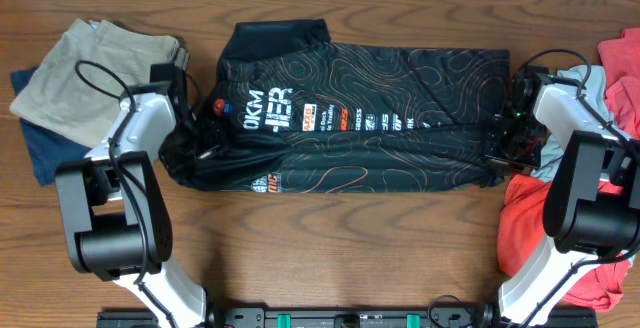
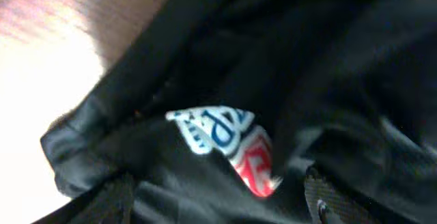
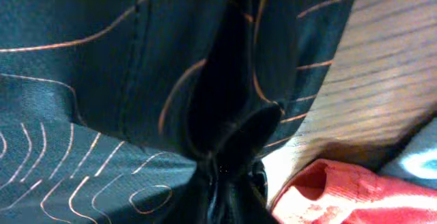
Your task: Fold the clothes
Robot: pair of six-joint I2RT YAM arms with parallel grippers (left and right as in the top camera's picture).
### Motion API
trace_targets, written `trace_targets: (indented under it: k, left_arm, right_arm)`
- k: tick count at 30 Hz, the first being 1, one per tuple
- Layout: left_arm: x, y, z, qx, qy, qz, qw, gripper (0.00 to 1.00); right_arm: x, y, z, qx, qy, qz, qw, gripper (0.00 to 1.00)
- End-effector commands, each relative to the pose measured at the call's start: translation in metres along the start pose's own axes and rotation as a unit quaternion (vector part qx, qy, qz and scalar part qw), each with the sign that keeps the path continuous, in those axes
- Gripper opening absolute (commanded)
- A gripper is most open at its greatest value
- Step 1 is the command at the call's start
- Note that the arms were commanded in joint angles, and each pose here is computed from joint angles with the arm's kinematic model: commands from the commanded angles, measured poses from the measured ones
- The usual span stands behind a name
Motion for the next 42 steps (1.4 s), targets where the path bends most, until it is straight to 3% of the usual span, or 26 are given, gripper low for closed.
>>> trace_targets:
  k: [1,7,12,15,27,34,37,40,42]
  left_arm:
    - [0.005,0.017,0.007,0.003,-0.009,-0.007,1.000,0.81]
    - [0.009,0.035,0.020,0.008,-0.010,-0.008,1.000,0.78]
    - [0.012,0.036,0.032,0.040,-0.013,-0.014,0.999,0.37]
    - [0.014,0.035,0.043,0.071,-0.017,-0.021,0.997,0.30]
    - [0.034,0.027,0.071,0.143,-0.078,-0.096,0.982,0.29]
    - [0.031,0.023,0.072,0.144,-0.065,-0.087,0.984,0.42]
    - [0.028,0.013,0.065,0.127,-0.048,-0.074,0.988,0.45]
    - [0.024,-0.005,0.054,0.087,-0.038,-0.064,0.993,0.50]
    - [0.021,-0.022,0.043,0.041,-0.025,-0.054,0.997,0.58]
  right_arm:
    - [-0.001,0.006,0.003,0.004,-0.004,0.007,1.000,0.02]
    - [-0.004,0.006,0.003,0.005,-0.002,0.015,1.000,0.01]
    - [-0.010,0.006,0.003,0.002,0.000,0.035,0.999,0.01]
    - [-0.012,0.005,0.004,0.006,0.000,0.046,0.999,0.01]
    - [-0.024,0.004,0.009,0.018,0.011,0.084,0.996,0.01]
    - [-0.021,0.000,0.007,0.015,0.023,0.069,0.997,0.03]
    - [-0.016,-0.009,0.001,0.002,0.025,0.049,0.998,0.10]
    - [-0.012,-0.024,-0.008,-0.023,0.026,0.033,0.999,0.39]
    - [-0.009,-0.038,-0.016,-0.046,0.027,0.026,0.998,0.45]
Point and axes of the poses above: each gripper's point midway between its finger pads, its own y axis out along the fingers, its own x axis along the line the jaws close on, z = x × y, the point moved 7 cm from there along -y, back along the fingers, and after that the axes turned 11 degrees about y, right-handed, at the moved point
